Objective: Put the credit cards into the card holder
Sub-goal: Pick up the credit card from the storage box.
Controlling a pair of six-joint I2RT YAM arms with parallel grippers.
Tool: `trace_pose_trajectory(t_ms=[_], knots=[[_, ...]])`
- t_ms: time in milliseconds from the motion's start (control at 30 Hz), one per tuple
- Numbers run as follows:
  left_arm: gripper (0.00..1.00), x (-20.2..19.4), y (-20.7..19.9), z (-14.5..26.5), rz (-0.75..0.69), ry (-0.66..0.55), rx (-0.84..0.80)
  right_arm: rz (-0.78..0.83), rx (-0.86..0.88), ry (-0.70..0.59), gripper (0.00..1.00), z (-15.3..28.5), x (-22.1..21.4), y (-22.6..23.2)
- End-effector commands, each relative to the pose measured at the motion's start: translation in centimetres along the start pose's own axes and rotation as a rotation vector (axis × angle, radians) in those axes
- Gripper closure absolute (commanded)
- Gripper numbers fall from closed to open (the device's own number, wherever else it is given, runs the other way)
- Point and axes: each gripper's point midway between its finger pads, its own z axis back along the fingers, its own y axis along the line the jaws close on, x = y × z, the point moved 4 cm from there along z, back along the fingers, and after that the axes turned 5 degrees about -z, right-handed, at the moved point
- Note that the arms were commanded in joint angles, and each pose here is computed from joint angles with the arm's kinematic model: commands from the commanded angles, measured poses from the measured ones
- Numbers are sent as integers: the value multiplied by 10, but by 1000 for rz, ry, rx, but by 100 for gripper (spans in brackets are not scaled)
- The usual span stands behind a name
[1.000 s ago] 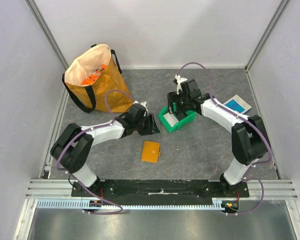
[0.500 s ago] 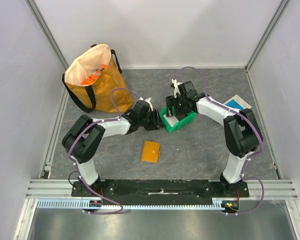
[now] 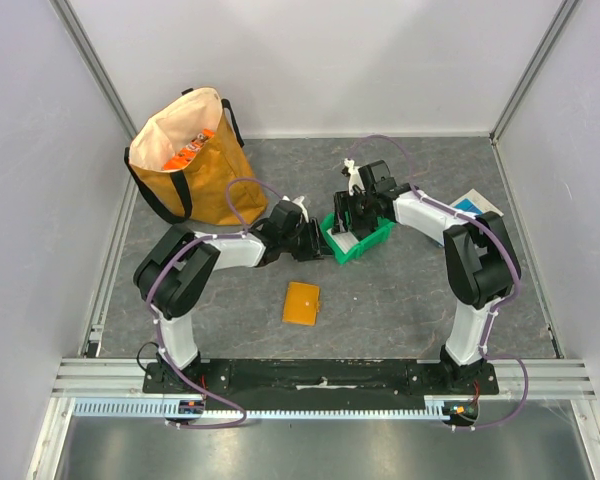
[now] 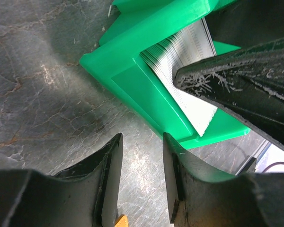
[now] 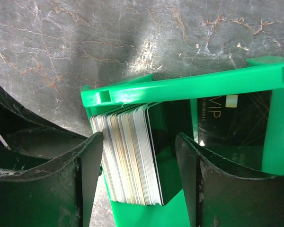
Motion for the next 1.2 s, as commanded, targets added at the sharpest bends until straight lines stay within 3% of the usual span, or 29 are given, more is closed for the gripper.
trace_pose_trajectory(t_ms=[0, 233, 533, 733, 1167], knots=[[55, 19, -10, -7, 6, -46, -41, 0, 61, -2, 34, 5, 9, 9], [56, 23, -8, -9, 4, -48, -36, -8, 85, -1, 52, 7, 12, 10], [56, 24, -9, -8, -2, -42, -38, -19, 95, -4, 53, 13, 16, 8], [57, 24, -9, -8, -7, -40, -40, -28, 116, -5, 64, 16, 18, 6], [57, 25, -11, -7, -14, -37, -43, -74, 142, -19, 68, 21, 26, -4]])
